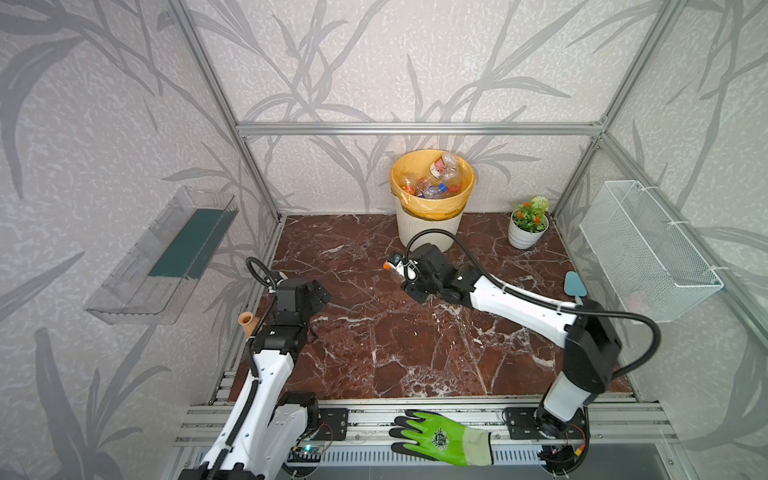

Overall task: Throw the plastic bottles in the bin
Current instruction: 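Lift the orange-cap bottle with the right gripper over the bin, then open the right gripper to drop the bottle into the bin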

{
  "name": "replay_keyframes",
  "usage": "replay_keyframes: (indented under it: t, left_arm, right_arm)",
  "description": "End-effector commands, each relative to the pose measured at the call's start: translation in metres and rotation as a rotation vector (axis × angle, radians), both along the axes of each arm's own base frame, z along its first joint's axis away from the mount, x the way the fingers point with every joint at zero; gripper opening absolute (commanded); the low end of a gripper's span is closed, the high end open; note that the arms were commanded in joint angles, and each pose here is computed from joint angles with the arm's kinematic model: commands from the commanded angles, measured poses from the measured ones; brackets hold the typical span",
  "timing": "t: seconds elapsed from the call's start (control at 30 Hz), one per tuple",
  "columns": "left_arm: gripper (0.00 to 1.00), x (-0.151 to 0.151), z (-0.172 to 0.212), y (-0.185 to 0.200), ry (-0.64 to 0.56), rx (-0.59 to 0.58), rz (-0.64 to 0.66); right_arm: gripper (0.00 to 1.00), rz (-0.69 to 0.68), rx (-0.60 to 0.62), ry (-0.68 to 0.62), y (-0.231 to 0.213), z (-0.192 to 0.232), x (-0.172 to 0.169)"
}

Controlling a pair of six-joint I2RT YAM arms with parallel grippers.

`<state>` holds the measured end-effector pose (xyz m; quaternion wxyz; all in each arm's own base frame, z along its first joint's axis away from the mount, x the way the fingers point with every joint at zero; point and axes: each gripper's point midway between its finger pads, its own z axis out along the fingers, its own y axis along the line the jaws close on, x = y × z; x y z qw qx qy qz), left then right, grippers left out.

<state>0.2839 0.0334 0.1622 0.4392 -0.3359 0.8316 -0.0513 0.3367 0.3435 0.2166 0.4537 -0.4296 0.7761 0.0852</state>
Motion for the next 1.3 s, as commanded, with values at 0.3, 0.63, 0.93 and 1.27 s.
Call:
replay_keyframes:
  t: [0.3, 0.63, 0.93, 1.27]
  left_arm:
    - [0.99, 0.003, -0.003, 0.000, -0.017, -0.027, 0.016]
    - [0.99, 0.004, -0.004, -0.005, -0.018, -0.052, -0.005]
    - [0.99, 0.002, 0.000, -0.005, -0.013, -0.039, -0.019]
    - [0.99, -0.005, 0.001, -0.003, -0.017, -0.022, -0.014]
  right_arm:
    - [0.46, -0.227, 0.677, -0.582, -0.115, 0.243, -0.024]
    - [0.47, -0.239, 0.714, -0.353, -0.078, 0.235, 0.101]
    - [0.84, -0.378, 0.390, -0.132, -0.061, 0.182, 0.211]
    - [0.99, -0.476, 0.501, -0.411, -0.128, 0.263, 0.148]
